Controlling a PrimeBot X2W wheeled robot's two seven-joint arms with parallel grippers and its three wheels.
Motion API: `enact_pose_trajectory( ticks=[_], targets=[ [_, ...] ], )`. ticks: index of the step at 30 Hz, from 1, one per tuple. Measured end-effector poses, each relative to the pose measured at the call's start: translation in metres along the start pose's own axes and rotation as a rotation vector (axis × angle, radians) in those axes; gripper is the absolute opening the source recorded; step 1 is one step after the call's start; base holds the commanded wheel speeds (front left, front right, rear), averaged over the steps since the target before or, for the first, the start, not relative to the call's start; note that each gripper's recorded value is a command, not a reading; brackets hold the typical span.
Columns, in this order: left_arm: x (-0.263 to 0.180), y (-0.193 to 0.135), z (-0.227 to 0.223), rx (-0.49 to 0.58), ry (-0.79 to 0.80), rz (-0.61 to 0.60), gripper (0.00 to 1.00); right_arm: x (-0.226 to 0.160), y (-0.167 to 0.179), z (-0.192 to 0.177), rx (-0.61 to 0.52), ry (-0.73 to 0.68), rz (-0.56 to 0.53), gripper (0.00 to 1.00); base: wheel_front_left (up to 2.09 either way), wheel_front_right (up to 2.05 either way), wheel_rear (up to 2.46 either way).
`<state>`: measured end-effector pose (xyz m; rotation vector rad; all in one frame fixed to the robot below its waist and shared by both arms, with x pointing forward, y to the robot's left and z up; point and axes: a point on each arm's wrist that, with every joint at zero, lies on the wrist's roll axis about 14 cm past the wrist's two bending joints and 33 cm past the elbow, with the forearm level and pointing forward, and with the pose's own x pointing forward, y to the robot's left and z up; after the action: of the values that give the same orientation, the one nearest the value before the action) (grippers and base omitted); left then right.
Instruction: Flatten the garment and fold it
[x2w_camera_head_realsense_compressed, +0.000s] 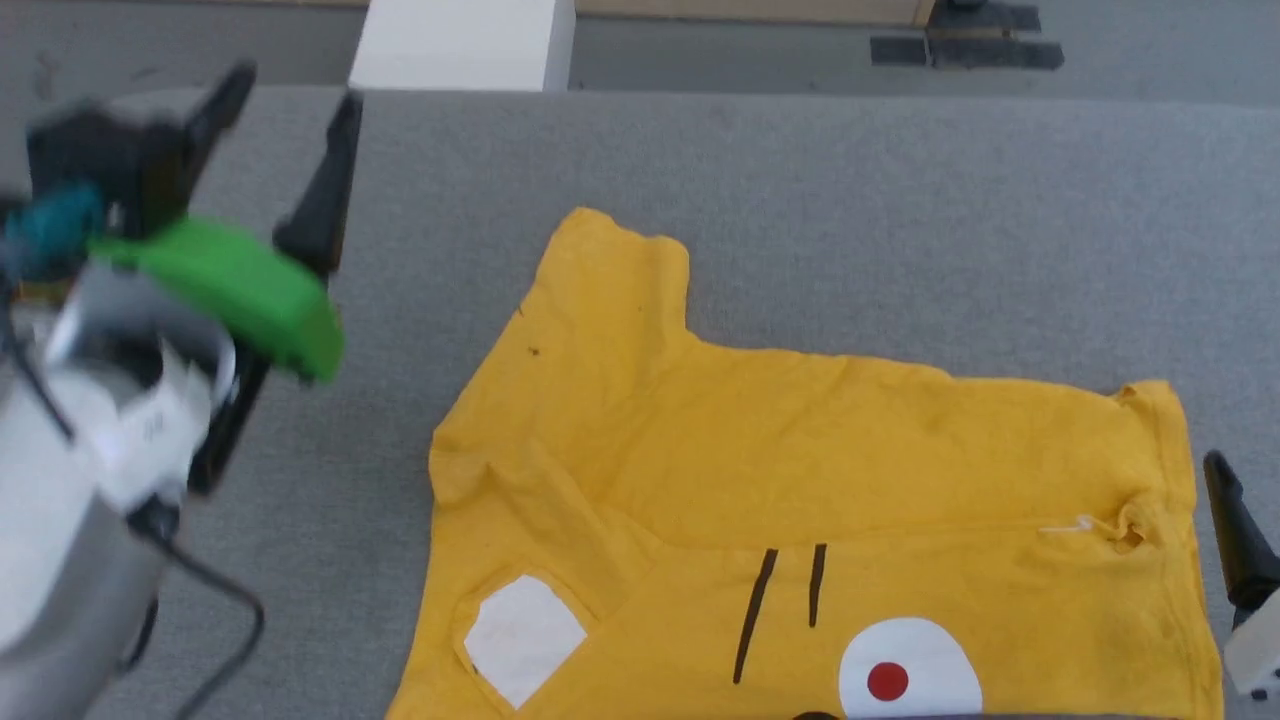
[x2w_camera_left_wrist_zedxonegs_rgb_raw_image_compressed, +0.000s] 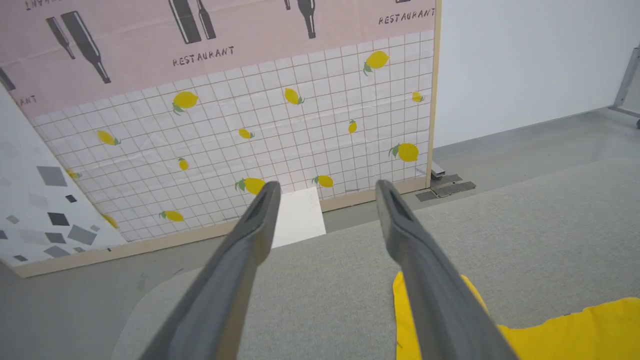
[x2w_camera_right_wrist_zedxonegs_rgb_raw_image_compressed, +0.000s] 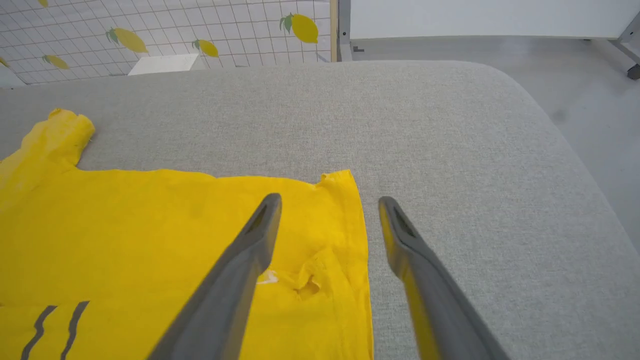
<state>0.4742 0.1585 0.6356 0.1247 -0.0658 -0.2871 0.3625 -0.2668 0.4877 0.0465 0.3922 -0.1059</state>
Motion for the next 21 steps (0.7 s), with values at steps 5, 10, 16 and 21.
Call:
enact_pose_trajectory(
  ticks=[5, 10, 16, 21],
  targets=[
    [0.076, -0.024, -0.025, 0.064, 0.149, -0.146, 1.0, 0.029, 0.009, -0.001, -0.019, 0.016, 0.023, 1.0, 0.0, 0.0, 0.0],
    [0.107, -0.041, -0.086, 0.08, 0.345, -0.245, 1.0, 0.047, 0.013, -0.016, -0.019, 0.066, 0.034, 1.0, 0.0, 0.0, 0.0],
    [0.118, -0.059, -0.163, 0.022, 0.546, -0.324, 1.0, 0.058, 0.002, -0.037, -0.013, 0.122, 0.0, 1.0, 0.0, 0.0, 0.0],
    [0.121, -0.071, -0.211, -0.012, 0.653, -0.353, 1.0, 0.062, -0.009, -0.05, -0.015, 0.161, -0.031, 1.0, 0.0, 0.0, 0.0]
  ],
)
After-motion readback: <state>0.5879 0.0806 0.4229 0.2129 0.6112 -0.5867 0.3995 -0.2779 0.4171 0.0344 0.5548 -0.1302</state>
